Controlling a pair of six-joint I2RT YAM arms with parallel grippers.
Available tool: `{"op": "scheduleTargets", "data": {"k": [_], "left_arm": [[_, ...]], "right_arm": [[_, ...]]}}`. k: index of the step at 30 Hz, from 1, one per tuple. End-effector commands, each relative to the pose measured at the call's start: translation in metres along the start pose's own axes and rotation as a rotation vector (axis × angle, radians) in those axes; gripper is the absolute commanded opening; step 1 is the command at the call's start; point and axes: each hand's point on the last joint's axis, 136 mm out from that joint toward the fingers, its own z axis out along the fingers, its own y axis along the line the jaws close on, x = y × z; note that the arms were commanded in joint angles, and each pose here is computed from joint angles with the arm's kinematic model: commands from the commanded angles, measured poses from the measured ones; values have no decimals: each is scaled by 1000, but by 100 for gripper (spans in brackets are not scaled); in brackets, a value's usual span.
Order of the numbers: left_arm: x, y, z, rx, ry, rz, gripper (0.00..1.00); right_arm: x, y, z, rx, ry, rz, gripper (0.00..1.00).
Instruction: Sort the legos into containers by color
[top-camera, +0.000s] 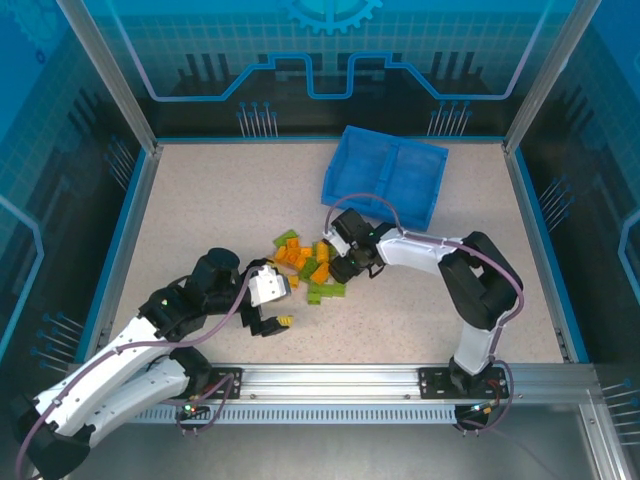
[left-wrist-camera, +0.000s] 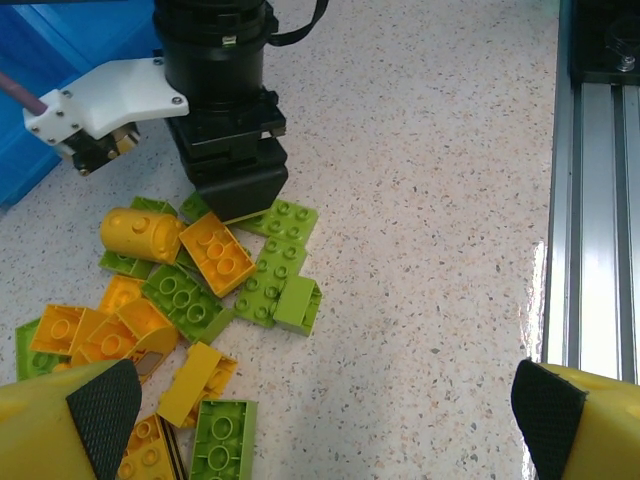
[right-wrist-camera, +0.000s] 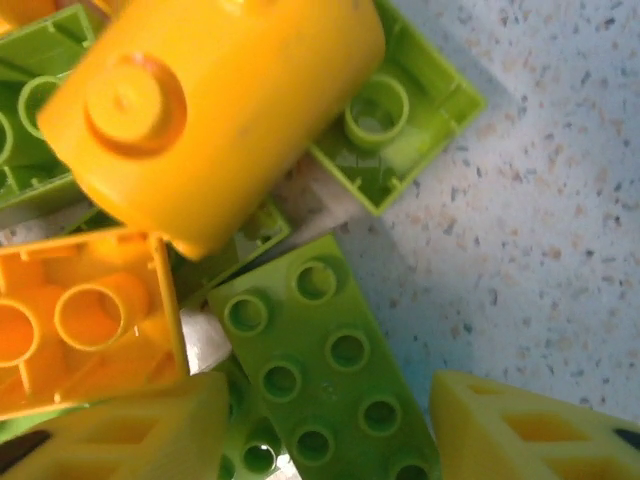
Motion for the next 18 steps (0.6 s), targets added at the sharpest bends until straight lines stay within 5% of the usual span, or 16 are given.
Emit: {"op": "scheduleTargets", "data": {"k": [1, 7, 18], "left_arm": [[2, -9, -1, 34, -10, 23, 99], [1, -8, -2, 22, -20, 26, 99], [-10, 0, -7, -26, -69, 24, 99]], "right_arm": [[13, -5, 14, 37, 64, 17, 48], [8, -16, -18, 103, -16, 47, 37], [-23, -68, -155, 295, -338, 315, 38]]}}
